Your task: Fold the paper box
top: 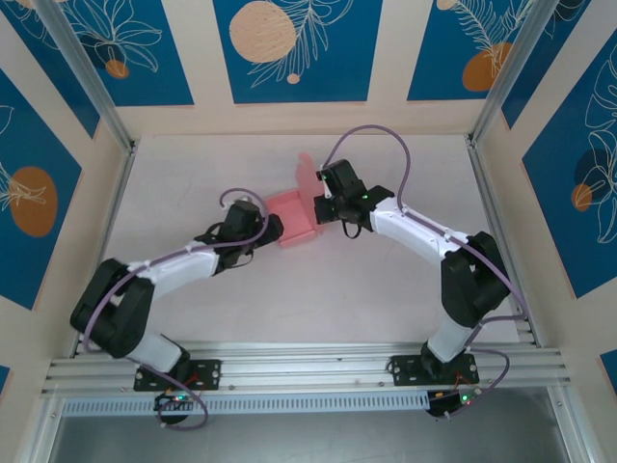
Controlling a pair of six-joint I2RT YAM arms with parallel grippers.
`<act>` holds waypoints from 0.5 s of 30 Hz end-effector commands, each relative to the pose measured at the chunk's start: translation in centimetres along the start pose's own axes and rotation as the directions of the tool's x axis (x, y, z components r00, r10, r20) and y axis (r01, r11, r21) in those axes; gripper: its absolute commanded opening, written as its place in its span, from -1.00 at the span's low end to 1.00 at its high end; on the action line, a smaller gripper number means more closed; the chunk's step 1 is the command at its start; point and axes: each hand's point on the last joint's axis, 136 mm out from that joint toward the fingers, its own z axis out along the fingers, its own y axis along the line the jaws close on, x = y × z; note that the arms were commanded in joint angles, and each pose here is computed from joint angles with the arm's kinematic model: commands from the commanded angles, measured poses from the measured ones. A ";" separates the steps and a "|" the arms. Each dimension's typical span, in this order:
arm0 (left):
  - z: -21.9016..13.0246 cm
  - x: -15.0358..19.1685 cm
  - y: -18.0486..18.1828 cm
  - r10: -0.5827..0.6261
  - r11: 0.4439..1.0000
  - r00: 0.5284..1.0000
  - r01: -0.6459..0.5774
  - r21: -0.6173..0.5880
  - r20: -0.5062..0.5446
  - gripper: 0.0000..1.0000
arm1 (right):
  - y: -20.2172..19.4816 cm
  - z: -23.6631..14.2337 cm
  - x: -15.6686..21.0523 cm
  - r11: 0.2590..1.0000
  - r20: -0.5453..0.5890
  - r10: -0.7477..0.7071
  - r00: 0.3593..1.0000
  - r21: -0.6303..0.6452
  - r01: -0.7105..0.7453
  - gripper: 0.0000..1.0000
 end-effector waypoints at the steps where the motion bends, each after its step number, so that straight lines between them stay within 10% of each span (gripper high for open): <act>1: -2.6 -2.8 1.7 0.050 0.999 0.997 -0.049 -0.024 0.061 0.74 | 2.2 -0.3 -1.4 0.971 0.019 -0.201 0.979 -0.127 0.202 -0.98; 7: -4.4 -8.3 1.9 0.287 0.952 0.953 -0.295 0.087 0.092 0.80 | 4.5 0.1 -0.6 0.874 0.005 -0.413 0.910 -0.280 0.398 -1.00; 15: -3.1 -9.9 -1.6 0.665 0.643 0.731 -0.665 0.381 0.153 0.57 | 5.3 0.5 0.3 0.789 -0.019 -0.532 0.847 -0.374 0.487 -1.00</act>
